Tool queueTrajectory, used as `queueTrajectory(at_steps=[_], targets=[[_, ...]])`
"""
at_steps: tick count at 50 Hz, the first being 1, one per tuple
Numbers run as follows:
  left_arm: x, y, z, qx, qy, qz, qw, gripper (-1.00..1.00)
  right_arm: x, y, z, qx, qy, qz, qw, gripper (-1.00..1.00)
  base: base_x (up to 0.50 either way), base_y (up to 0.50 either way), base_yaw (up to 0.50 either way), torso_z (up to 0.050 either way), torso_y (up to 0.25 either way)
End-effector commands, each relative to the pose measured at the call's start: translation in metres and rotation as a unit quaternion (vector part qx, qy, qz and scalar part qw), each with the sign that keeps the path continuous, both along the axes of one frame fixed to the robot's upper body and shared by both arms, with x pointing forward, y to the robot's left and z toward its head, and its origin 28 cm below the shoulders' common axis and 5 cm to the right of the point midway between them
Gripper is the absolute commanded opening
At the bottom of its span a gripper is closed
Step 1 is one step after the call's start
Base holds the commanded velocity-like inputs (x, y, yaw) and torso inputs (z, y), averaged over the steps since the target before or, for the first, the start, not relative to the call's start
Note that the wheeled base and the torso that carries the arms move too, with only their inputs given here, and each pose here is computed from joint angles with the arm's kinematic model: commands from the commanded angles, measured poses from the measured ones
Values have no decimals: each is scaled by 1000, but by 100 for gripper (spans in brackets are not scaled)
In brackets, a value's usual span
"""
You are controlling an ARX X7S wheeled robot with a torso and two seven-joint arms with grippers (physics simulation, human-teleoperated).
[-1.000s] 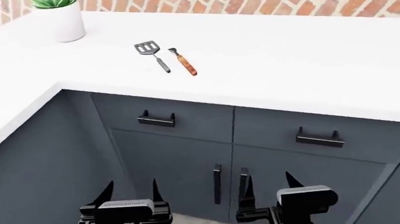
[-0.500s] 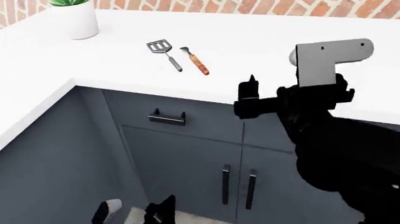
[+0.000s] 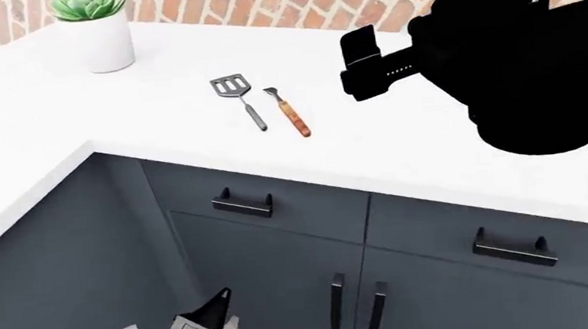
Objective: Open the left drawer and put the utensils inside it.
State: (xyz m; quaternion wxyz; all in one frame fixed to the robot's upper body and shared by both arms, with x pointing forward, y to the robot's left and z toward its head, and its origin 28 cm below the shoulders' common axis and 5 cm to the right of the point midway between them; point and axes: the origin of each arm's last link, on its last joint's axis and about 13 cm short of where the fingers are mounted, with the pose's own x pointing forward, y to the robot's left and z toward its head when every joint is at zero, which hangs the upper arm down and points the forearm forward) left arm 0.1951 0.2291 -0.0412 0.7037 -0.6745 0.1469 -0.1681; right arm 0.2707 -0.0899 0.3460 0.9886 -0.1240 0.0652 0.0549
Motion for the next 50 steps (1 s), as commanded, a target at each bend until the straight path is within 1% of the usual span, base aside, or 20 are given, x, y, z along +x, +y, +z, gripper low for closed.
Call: queueTrajectory(at_steps=[1,8,24,28,30,33,42,43,44,50], targets=[[-4,1,-4,-12,17,50,999,100,2,-3,6,-6,3,4,1000,100,476,152,0,0,0],[-5,0,-3,1,29,52,998,100,2,-2,5,-8,4,10,1000,100,476,152,0,0,0],[-4,1,-3,12,54,53,997,100,0,1,4,-12,1,18,1000,100,476,152,0,0,0],[-4,1,-2,18,58,46,997,100,-2,1,4,-11,-1,20,1000,100,0,0,0,0,4],[-5,1,-1,29,51,29,998,100,-3,1,2,-13,-2,24,1000,100,0,0,0,0,0],[-5,1,-1,38,52,31,997,100,-2,1,2,-12,-3,23,1000,100,0,0,0,0,0],[-5,1,-2,40,36,14,998,100,1,5,0,-16,-4,30,999,100,0,0,0,0,0],[12,-4,5,38,26,14,999,100,2,5,0,-16,-4,30,999,100,0,0,0,0,0],[31,-11,12,39,32,14,999,100,2,5,0,-15,-3,30,999,100,0,0,0,0,0],[44,-14,13,40,33,7,999,100,6,5,-3,-16,-1,31,999,100,0,0,0,0,0]])
